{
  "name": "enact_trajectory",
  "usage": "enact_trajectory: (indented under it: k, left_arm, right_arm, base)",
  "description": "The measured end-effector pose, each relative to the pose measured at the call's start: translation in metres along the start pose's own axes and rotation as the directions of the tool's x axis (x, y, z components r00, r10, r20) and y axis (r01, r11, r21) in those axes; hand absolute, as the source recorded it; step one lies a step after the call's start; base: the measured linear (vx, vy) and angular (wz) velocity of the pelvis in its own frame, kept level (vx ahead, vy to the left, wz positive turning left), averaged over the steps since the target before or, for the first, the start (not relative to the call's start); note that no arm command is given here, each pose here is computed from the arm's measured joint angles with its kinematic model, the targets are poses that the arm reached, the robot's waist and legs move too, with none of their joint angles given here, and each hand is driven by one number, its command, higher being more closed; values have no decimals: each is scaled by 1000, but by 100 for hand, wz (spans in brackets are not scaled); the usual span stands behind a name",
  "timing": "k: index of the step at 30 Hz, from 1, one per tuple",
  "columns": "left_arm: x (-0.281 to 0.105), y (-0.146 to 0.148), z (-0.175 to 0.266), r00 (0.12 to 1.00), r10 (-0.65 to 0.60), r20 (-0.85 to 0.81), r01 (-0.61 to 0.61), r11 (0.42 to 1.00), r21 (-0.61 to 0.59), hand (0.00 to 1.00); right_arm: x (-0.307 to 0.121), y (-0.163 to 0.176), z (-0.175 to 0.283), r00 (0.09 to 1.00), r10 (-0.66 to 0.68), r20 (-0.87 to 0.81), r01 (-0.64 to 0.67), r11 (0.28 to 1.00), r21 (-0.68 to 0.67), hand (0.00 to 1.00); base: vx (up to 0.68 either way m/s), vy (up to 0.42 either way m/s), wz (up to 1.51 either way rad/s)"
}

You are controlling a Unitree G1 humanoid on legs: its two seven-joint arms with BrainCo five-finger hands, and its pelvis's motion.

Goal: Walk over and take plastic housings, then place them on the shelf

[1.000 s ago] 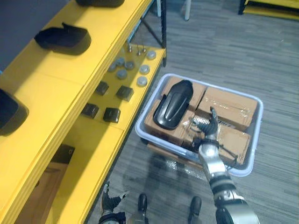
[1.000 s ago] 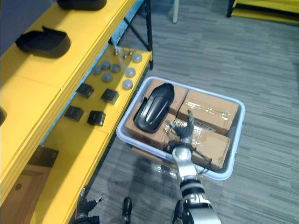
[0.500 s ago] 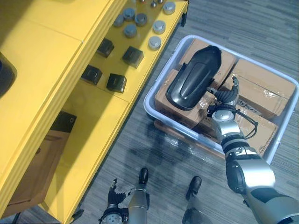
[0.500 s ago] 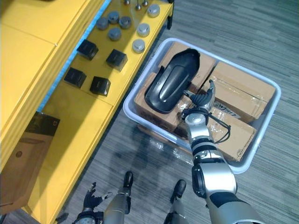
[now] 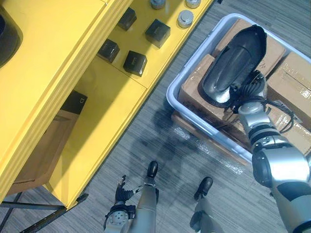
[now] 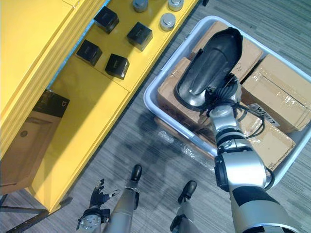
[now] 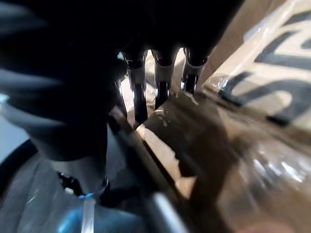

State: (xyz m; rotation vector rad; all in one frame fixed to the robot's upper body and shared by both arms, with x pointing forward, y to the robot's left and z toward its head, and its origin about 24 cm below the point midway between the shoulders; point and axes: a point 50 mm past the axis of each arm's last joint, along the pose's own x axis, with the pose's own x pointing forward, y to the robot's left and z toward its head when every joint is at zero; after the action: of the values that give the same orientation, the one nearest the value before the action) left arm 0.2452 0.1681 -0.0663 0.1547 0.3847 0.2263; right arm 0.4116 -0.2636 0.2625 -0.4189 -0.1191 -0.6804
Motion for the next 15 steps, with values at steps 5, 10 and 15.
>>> enact_trajectory:
  k: [5, 10, 15]
  left_arm:
    - [0, -1, -2, 999, -18, -28, 18, 1000, 9, 0]
    - [-5, -4, -4, 999, -39, -35, 39, 999, 10, 0]
    - [-17, -6, 10, 996, -66, 59, 69, 997, -43, 0]
  right_arm:
    - [6, -12, -1, 996, 7, -84, -6, 1000, 22, 100]
    - [12, -30, -14, 988, -11, -153, 9, 1000, -11, 100]
    - [20, -59, -6, 996, -80, -28, 71, 968, -242, 100]
  base:
    - [42, 7, 3]
    - [33, 7, 14]
    - [33, 23, 5]
